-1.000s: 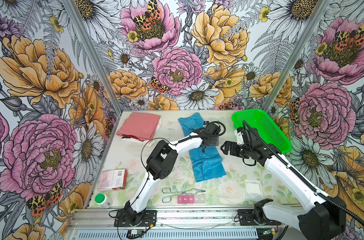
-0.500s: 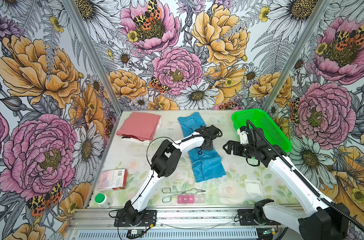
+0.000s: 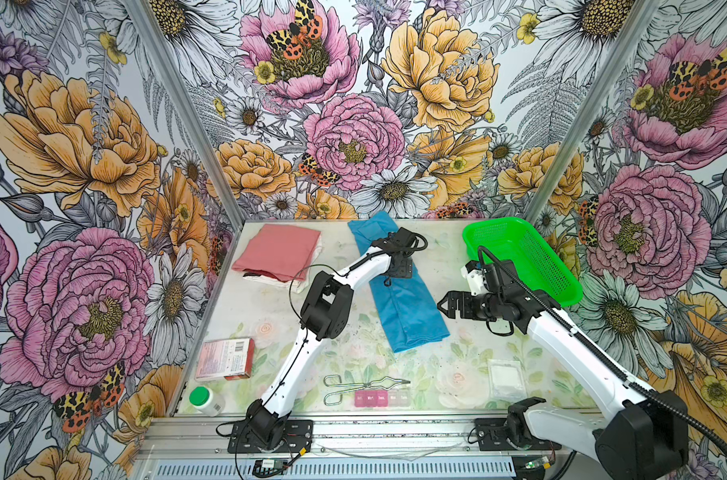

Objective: Fold and stack t-shirts
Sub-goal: Move the T-shirt to the center of the board, then fold the T-shirt.

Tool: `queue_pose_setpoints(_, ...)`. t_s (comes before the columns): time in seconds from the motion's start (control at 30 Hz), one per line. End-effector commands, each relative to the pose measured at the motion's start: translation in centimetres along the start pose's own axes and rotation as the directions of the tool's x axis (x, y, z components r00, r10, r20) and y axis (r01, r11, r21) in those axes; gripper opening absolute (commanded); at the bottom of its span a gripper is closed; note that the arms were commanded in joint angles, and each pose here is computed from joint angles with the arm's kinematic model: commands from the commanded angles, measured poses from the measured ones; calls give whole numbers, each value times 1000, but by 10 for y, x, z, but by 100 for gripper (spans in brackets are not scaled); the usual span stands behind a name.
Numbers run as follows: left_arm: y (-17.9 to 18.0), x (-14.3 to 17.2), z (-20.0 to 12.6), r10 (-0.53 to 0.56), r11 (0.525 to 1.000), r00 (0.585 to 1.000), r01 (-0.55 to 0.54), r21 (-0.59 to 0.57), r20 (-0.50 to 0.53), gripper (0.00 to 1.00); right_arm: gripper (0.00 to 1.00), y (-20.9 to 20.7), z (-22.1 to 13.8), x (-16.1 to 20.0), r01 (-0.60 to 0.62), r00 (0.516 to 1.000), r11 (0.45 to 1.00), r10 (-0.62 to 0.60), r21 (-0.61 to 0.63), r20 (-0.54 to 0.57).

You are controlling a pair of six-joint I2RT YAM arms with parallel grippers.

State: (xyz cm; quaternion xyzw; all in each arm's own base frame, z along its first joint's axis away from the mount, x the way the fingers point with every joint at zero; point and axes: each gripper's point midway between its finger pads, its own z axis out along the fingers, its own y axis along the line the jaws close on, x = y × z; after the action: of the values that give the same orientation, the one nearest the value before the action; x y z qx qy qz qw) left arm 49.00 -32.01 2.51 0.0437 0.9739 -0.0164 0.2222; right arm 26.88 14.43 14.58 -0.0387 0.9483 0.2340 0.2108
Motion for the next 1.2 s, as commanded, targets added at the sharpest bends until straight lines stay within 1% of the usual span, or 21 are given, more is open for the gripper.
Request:
queue_pose_setpoints(0.0, -7, 11, -7, 36, 998, 999, -34, 47, -40, 99, 99, 0, 20, 11, 29, 998, 1000, -29, -3, -48)
queue_pose_setpoints(0.1, -19, 6, -47, 55, 993, 998, -56, 107, 14, 99, 99, -2, 35, 15, 40, 997, 999, -39, 20, -62)
queue_pose_setpoints(0.2, -29, 15, -90, 64, 978, 996, -75, 194, 62, 99, 99, -9, 45, 18, 48, 996, 998, -44, 48, -82)
queue_pose_setpoints(0.23, -29, 23, -97, 62, 974, 996, -74, 214, 64, 99, 99, -11, 48, 19, 53, 995, 997, -48, 60, -87)
queue_pose_setpoints(0.3, -29, 40, -120, 40, 958, 996, -59, 280, 76, 99, 98, -17, 55, 22, 66, 993, 994, -56, 92, -107)
queue_pose_setpoints(0.37, -24, 65, -130, 20, 948, 997, -41, 315, 71, 99, 97, -21, 60, 24, 80, 991, 989, -64, 125, -121)
queue_pose_setpoints(0.43, -19, 93, -133, 8, 939, 999, -23, 344, 45, 99, 97, -26, 65, 23, 90, 989, 982, -69, 166, -128)
queue_pose_setpoints(0.5, -16, 119, -142, -5, 926, 999, -12, 377, 44, 99, 97, -31, 69, 19, 95, 989, 972, -69, 215, -129)
queue_pose_setpoints(0.6, -20, 154, -146, -30, 899, 999, 11, 437, 36, 97, 97, -35, 72, 12, 84, 992, 965, -56, 250, -115)
queue_pose_setpoints(0.63, -23, 161, -148, -37, 890, 998, 14, 456, 42, 93, 97, -34, 73, 9, 84, 992, 964, -57, 253, -109)
queue_pose_setpoints(0.67, -25, 169, -147, -48, 877, 998, 22, 480, 41, 87, 97, -33, 74, 7, 83, 993, 964, -59, 251, -102)
queue_pose_setpoints(0.77, -36, 188, -147, -77, 829, 997, 56, 556, 14, 61, 96, -34, 78, 5, 93, 991, 963, -67, 253, -112)
queue_pose_setpoints(0.8, -39, 192, -146, -76, 825, 997, 59, 563, 7, 54, 94, -35, 80, 5, 96, 991, 962, -67, 254, -118)
queue_pose_setpoints(0.83, -40, 198, -143, -72, 828, 997, 61, 557, -2, 45, 91, -36, 81, 5, 98, 990, 962, -67, 257, -125)
queue_pose_setpoints(0.87, -41, 203, -141, -68, 833, 998, 61, 550, -8, 39, 87, -37, 82, 5, 94, 990, 962, -63, 256, -128)
queue_pose_setpoints(0.9, -41, 207, -139, -67, 838, 998, 65, 543, -15, 38, 84, -37, 83, 7, 90, 990, 963, -57, 253, -132)
queue_pose_setpoints(0.97, -39, 215, -134, -75, 849, 997, 77, 523, -24, 38, 73, -38, 84, 9, 80, 989, 966, -47, 245, -139)
queue_pose_setpoints(1.0, -36, 218, -132, -83, 854, 996, 86, 513, -29, 39, 71, -38, 83, 10, 79, 989, 967, -45, 244, -140)
queue_pose_setpoints(1.17, -24, 236, -122, -94, 872, 993, 115, 476, -69, 38, 69, -43, 78, 12, 65, 990, 970, -34, 235, -134)
